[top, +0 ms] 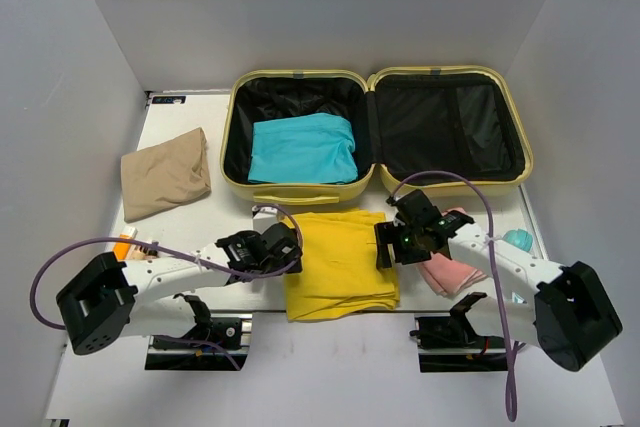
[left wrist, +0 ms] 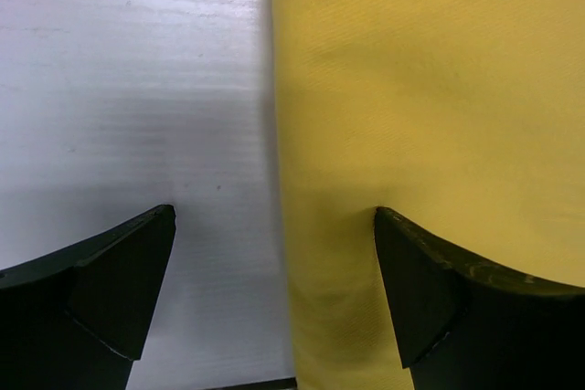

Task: Pack the luggage

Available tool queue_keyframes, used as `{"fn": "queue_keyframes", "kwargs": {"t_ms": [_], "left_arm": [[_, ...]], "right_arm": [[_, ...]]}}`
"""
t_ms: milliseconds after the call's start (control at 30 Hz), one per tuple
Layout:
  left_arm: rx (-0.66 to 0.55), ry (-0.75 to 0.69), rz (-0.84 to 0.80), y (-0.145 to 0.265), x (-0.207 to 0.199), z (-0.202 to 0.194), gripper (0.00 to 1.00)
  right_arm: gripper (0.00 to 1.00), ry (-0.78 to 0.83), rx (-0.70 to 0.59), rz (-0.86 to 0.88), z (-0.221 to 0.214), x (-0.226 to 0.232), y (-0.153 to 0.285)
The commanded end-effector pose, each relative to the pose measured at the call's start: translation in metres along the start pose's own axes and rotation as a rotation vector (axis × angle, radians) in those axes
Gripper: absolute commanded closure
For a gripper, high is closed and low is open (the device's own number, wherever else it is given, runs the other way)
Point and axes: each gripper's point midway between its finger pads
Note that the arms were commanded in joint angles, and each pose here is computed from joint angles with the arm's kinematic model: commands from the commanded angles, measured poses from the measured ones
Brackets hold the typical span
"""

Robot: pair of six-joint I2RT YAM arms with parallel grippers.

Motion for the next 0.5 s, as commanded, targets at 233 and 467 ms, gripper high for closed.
{"fn": "queue_keyframes", "kwargs": {"t_ms": [233,467], "left_arm": [[0.082,0.082,-0.216,-0.02,-0.045,-0.016,0.02],[0.126,0.078,-0.209,-0.019,-0.044,-0.024,0.58]], "right_arm": [[0.52,-0.032,0.018,-0.002,-0.02,0.002,-0.037],[0.68,-0.045,0.025,-0.026,-0.029,0.0,-0.043]]}}
Point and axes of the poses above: each gripper's point midway between its finger pads, its own y axis back along the fingers, its own x axis along the line the jaws close on, z = x × y, and after that the axes turned 15 degrees about y, right-handed
